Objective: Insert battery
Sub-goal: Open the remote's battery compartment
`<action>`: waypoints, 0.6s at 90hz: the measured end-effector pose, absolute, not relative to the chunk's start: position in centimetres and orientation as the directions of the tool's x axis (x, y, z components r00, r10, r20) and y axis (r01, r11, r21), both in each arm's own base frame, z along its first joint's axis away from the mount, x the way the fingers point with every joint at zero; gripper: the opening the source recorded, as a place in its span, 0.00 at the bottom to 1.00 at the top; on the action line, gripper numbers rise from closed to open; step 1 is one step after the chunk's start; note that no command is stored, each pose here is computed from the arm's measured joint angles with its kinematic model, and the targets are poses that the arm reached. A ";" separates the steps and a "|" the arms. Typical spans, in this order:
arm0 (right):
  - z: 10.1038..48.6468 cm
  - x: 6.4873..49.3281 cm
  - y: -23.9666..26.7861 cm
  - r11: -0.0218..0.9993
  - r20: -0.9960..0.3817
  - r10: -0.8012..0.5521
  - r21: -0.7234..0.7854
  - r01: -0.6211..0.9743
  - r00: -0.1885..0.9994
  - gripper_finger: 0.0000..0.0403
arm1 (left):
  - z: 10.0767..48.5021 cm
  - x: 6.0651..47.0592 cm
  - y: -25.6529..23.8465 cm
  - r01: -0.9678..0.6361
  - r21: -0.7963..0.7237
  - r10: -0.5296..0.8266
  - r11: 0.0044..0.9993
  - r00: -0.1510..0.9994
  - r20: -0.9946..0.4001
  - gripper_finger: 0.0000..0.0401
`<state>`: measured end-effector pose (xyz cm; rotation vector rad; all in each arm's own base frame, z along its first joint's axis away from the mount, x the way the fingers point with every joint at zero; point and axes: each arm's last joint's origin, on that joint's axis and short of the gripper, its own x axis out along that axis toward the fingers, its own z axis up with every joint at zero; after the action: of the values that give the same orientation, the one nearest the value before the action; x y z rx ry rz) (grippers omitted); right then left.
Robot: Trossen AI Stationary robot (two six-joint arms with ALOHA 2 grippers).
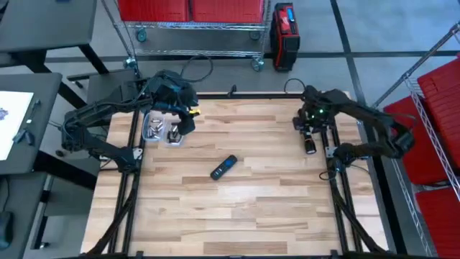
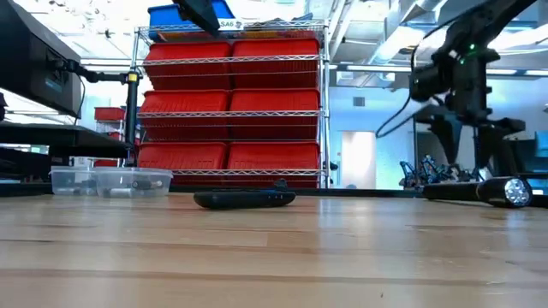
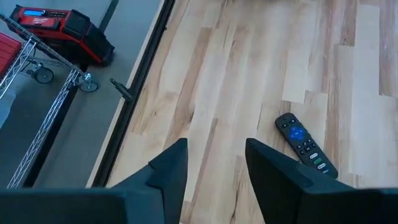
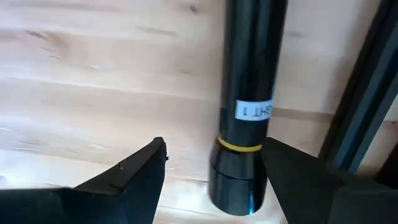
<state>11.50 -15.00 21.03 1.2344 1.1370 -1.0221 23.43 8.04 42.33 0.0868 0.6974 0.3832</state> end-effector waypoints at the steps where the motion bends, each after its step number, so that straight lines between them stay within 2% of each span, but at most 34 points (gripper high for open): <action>1: 21.1 11.5 -15.0 0.080 -0.986 0.020 0.165 0.983 0.164 0.63 | 42.3 23.4 8.0 -0.315 0.204 0.372 0.927 0.700 -0.609 0.35; 36: 22.0 11.5 -14.8 0.091 -0.977 0.005 0.215 0.972 0.215 0.63 | 42.3 23.4 8.0 -0.321 0.197 0.373 0.926 0.700 -0.609 0.35; 43: 23.0 12.3 -14.3 0.140 -0.934 0.044 0.357 0.924 0.354 0.63 | 42.3 23.4 8.0 -0.329 0.186 0.371 0.926 0.700 -0.610 0.35; 54: 25.9 14.8 -12.0 0.337 -0.793 -0.011 0.571 0.749 0.610 0.63 | 42.3 23.6 7.8 -0.287 0.114 0.295 0.951 0.735 -0.610 0.35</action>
<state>14.75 -12.05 25.89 1.1303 0.7874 -0.5681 23.57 7.82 42.35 0.0127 0.6729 0.3195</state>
